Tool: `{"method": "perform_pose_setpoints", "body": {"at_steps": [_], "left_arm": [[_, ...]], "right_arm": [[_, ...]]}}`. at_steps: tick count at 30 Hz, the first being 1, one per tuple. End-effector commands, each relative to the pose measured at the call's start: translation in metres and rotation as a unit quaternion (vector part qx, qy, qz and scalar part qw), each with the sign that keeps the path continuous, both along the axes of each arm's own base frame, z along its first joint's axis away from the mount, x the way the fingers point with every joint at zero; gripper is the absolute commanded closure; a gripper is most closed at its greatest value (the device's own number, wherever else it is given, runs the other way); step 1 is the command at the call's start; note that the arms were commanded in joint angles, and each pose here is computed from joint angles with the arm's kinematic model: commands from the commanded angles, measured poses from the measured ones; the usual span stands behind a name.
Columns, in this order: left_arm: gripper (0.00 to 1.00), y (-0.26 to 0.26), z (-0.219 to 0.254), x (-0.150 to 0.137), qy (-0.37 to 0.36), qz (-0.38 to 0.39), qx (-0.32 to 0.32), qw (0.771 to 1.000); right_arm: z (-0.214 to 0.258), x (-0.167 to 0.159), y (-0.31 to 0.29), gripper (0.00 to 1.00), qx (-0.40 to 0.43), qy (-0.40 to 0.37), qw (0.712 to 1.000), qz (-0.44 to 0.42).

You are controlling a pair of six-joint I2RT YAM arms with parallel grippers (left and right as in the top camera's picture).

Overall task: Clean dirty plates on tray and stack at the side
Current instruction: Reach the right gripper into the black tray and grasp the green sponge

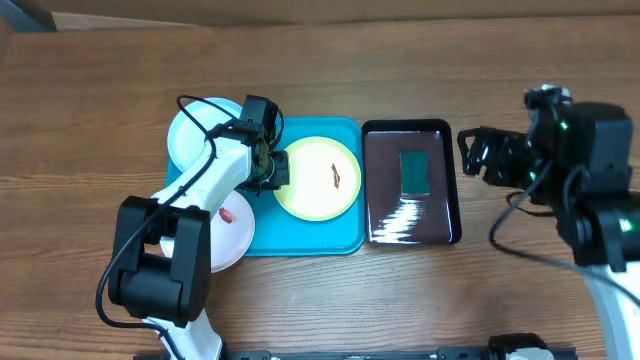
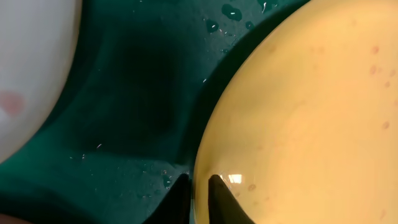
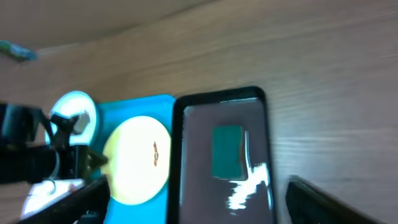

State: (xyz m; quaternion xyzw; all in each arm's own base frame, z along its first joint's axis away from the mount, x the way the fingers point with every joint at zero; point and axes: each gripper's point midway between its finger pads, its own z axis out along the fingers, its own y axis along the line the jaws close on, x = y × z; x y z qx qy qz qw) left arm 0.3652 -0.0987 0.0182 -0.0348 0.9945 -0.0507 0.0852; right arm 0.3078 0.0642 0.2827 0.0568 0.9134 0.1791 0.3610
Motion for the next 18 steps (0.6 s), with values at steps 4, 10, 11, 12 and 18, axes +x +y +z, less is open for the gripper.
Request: {"method": "perform_pose_setpoints", "body": {"at_steps": [4, 10, 11, 12, 18], "left_arm": [[0.90, 0.000, -0.006, -0.001, 0.005, 0.003, 0.004, 1.000], [0.90, 0.000, -0.006, -0.001, 0.005, 0.002, 0.004, 1.000], [0.91, 0.000, -0.006, -0.001, 0.005, 0.002, 0.004, 1.000], [0.92, 0.000, -0.006, -0.001, 0.005, 0.002, 0.004, 1.000], [0.96, 0.000, -0.006, -0.001, 0.005, 0.002, 0.004, 1.000]], "right_arm": [[-0.045, 0.010, 0.019, 0.18, -0.009, 0.091, 0.995, 0.027], [-0.114, 0.026, 0.032, 0.16, -0.096, 0.179, 0.979, 0.033], [-0.123, 0.028, 0.034, 0.16, -0.107, 0.188, 0.976, 0.034], [-0.132, 0.031, 0.034, 0.16, -0.118, 0.196, 0.973, 0.034], [-0.169, 0.048, 0.036, 0.14, -0.150, 0.218, 0.964, 0.030]]}}
